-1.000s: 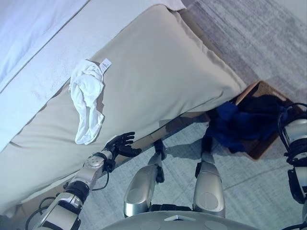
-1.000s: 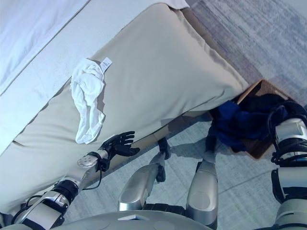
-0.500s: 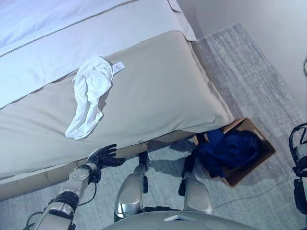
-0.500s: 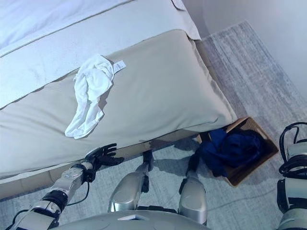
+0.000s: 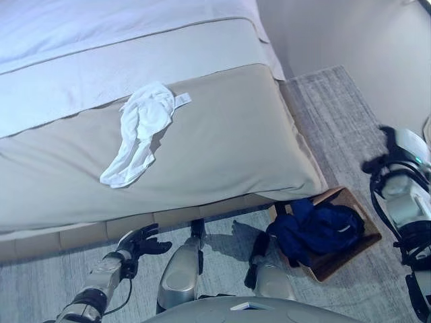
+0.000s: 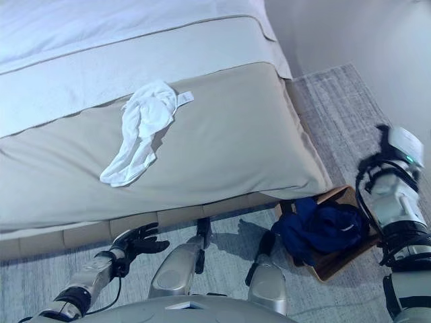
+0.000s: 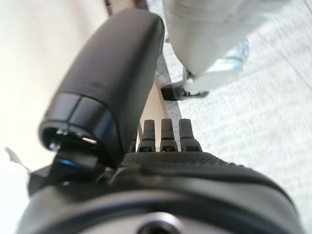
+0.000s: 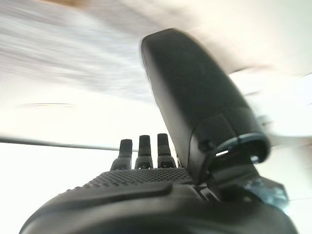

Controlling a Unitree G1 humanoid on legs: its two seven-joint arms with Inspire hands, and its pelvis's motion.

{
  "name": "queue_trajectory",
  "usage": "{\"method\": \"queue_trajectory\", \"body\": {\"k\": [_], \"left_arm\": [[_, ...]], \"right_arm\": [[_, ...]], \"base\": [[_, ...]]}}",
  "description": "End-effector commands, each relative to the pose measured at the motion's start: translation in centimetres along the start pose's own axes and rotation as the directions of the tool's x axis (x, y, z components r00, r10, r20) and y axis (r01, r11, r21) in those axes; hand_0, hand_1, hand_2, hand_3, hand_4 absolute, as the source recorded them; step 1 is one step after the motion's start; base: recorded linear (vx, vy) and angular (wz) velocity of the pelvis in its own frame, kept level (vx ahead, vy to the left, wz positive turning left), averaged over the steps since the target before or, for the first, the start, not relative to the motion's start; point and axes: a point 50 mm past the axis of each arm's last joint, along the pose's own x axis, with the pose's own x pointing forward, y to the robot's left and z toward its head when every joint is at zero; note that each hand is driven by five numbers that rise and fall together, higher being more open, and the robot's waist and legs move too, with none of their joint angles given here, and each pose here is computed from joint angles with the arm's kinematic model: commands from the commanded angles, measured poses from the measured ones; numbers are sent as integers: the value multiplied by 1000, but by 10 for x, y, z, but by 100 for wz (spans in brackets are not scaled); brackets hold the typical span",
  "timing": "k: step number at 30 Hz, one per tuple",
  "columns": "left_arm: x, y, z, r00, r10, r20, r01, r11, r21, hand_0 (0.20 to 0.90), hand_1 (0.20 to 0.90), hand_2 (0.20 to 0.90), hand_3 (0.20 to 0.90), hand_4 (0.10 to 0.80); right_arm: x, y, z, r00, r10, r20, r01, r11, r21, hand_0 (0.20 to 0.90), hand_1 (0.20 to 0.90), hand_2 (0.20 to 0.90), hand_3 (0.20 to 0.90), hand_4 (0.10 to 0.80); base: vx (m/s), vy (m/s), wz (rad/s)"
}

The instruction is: Pick up the clothes from the bed and place them into the basket

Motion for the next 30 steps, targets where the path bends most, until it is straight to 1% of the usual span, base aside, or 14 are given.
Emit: {"method": "queue_trajectory", "body": {"k": [1,3,5,9,12,14,15,16,17,21,26,30], "left_arm": [[2,-7,5,998,-13,62,13,1000,14,900,900,900,900,800],[4,-10,12,996,-23,81,20,999,28,900,900,900,900,800],[4,-9,14,996,-17,88,14,999,29,900,900,900,900,800],[2,1,14,997,15,76,-17,999,34,900,900,900,900,800],[-1,11,8,998,47,47,-48,999,17,900,900,900,900,800],[-2,13,6,998,51,40,-52,999,14,900,900,900,900,800],[-4,16,-1,998,51,32,-52,999,7,900,900,900,900,800],[-4,16,-1,998,51,34,-51,999,5,900,900,900,900,800],[-6,16,-7,998,46,35,-45,999,-10,900,900,900,900,800],[-9,14,-16,999,30,35,-28,999,-38,900,900,900,900,800],[-12,16,-21,999,21,47,-19,998,-57,900,900,900,900,800],[-12,15,-19,998,19,68,-14,998,-66,900,900,900,900,800]], "right_arm": [[16,-47,42,973,-134,188,157,981,-116,900,900,900,900,800],[22,-51,70,954,-147,261,194,967,-167,900,900,900,900,800],[26,-61,92,944,-157,291,220,955,-198,900,900,900,900,800],[33,-73,126,930,-195,313,265,943,-200,900,900,900,900,800],[35,-86,152,905,-254,343,331,924,-190,900,900,900,900,800],[35,-91,159,893,-285,348,361,916,-177,900,900,900,900,800],[33,-107,174,854,-382,353,451,883,-135,900,900,900,900,800],[33,-109,176,851,-391,351,458,879,-130,900,900,900,900,800],[30,-123,187,805,-482,347,538,839,-82,900,900,900,900,800],[28,-141,199,753,-570,328,611,791,-27,900,900,900,900,800],[27,-154,207,751,-581,314,617,787,-21,900,900,900,900,800],[26,-156,212,751,-574,327,616,787,-34,900,900,900,900,800]], "base": [[13,87,42],[30,79,50],[-10,56,38],[9,17,48],[38,28,56],[19,49,48],[13,55,42],[7,107,45],[-5,91,42],[-8,98,34],[-8,35,9],[8,15,13]]}}
